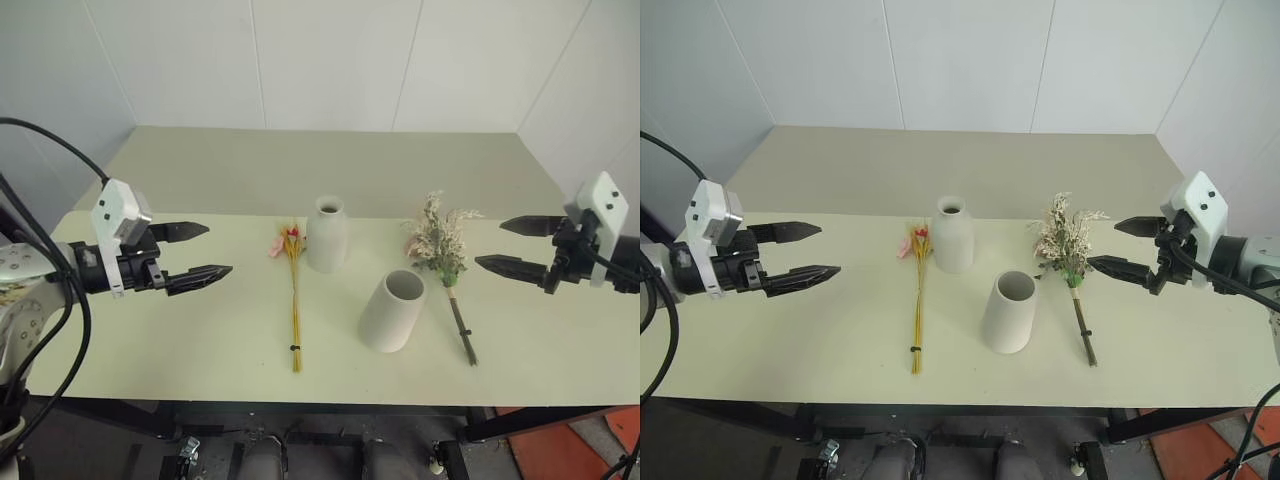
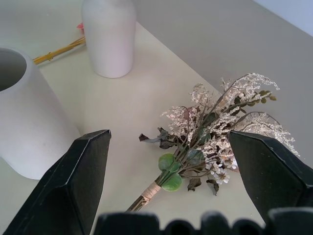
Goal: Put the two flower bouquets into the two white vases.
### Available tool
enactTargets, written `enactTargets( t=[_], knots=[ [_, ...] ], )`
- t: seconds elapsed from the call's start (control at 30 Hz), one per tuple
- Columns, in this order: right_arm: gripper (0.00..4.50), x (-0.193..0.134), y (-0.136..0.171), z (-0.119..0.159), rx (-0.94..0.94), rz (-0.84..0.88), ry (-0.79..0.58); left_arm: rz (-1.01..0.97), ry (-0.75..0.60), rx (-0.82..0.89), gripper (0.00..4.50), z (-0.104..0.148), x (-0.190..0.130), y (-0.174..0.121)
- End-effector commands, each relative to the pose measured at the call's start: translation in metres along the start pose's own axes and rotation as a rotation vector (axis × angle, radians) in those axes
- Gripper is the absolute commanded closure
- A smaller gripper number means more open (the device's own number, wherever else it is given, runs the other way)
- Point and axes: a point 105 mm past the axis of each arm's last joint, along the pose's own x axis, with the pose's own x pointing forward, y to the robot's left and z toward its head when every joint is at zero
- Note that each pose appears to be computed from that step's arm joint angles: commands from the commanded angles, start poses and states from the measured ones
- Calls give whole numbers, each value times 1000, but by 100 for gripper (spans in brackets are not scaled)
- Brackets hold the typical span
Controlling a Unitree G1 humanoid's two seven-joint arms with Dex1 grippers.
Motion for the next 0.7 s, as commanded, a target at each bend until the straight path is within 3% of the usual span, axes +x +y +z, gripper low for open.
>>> enactTargets(
  t=[0.03, 0.3, 0.47, 0.7],
  knots=[
    [4, -9, -8, 14, -47, -45, -26, -3, -34, 53, 0, 13, 1, 3],
    [4, -1, -16, 8, 74, -84, 65, -58, -69, 98, 0, 23, 9, 3],
    [4, 8, -16, 6, 56, -69, 102, -98, -64, 126, 0, 29, 14, 7],
    [4, 11, -12, 17, 12, -58, 45, -40, 285, -167, 0, 1, 43, 11]
  ],
)
